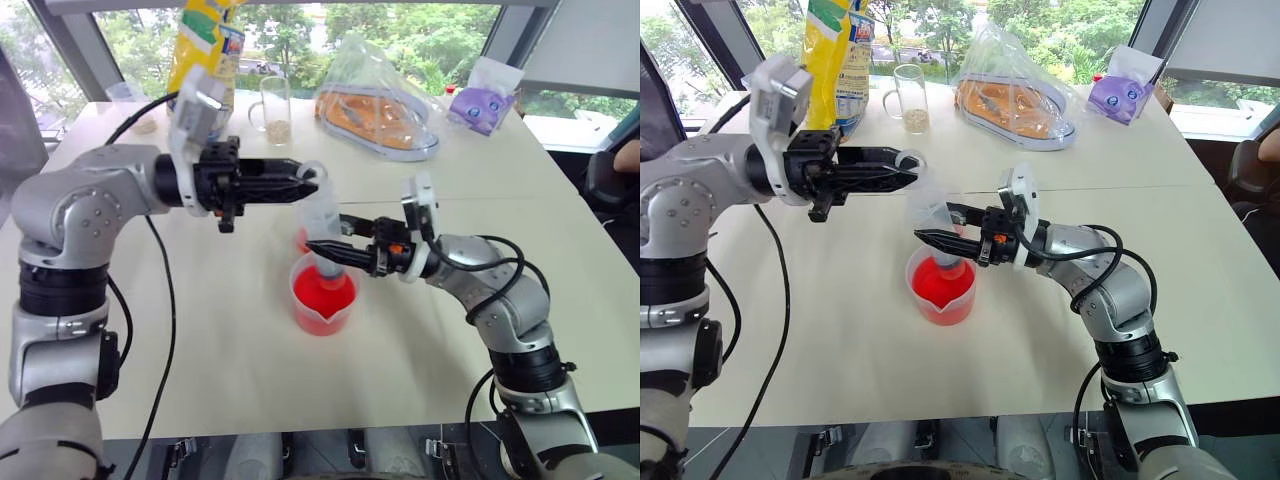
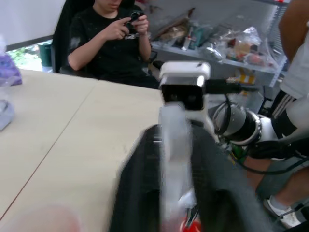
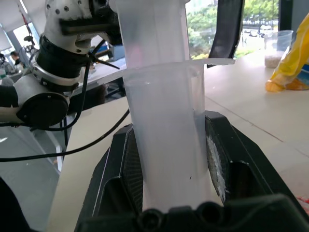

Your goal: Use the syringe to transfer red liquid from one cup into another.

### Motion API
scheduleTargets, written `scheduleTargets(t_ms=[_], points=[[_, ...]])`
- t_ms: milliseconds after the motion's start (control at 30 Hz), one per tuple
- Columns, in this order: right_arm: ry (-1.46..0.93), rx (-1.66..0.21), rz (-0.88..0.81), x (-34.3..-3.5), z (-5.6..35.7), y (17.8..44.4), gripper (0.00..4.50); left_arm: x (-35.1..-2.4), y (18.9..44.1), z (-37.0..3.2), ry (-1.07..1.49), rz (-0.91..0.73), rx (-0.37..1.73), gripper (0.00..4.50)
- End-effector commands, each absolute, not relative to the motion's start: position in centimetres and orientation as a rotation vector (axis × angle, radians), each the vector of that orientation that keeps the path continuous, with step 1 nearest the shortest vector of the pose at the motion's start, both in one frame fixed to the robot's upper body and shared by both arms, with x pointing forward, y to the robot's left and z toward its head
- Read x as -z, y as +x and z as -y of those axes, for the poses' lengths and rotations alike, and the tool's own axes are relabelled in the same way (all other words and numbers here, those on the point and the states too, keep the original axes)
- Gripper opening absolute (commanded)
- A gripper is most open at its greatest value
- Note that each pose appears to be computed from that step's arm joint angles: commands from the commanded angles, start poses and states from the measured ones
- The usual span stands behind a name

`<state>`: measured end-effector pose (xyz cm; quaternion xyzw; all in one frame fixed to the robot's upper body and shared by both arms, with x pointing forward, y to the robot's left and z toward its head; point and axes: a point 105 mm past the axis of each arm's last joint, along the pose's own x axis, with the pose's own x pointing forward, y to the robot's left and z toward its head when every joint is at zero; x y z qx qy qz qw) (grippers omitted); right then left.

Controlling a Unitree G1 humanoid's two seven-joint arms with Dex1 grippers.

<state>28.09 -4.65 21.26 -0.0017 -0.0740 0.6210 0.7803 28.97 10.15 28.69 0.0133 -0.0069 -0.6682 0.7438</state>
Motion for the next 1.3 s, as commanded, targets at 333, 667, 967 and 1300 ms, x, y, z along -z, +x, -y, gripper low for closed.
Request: scheduleTargets(t_ms=[333, 667, 967, 1300], points=[[0.023, -1.408, 0.314, -26.0, 4.1, 25.8, 1.43, -28.3, 28.3, -13.9, 0.076, -0.002, 1.396, 4.19], [0.045, -1.328, 0.361, -30.4, 5.2, 29.3, 1.43, -29.4, 29.4, -17.7, 0.114, 0.054, 1.196, 4.19], [0.03, -1.196, 0.374, -30.9, 4.4, 37.2, 1.43, -29.4, 29.4, -17.2, 0.105, 0.09, 1.175, 4.19], [0.019, -1.162, 0.36, -26.9, 3.2, 39.4, 1.43, -32.1, 30.7, -16.2, 0.066, 0.218, 1.101, 4.19]])
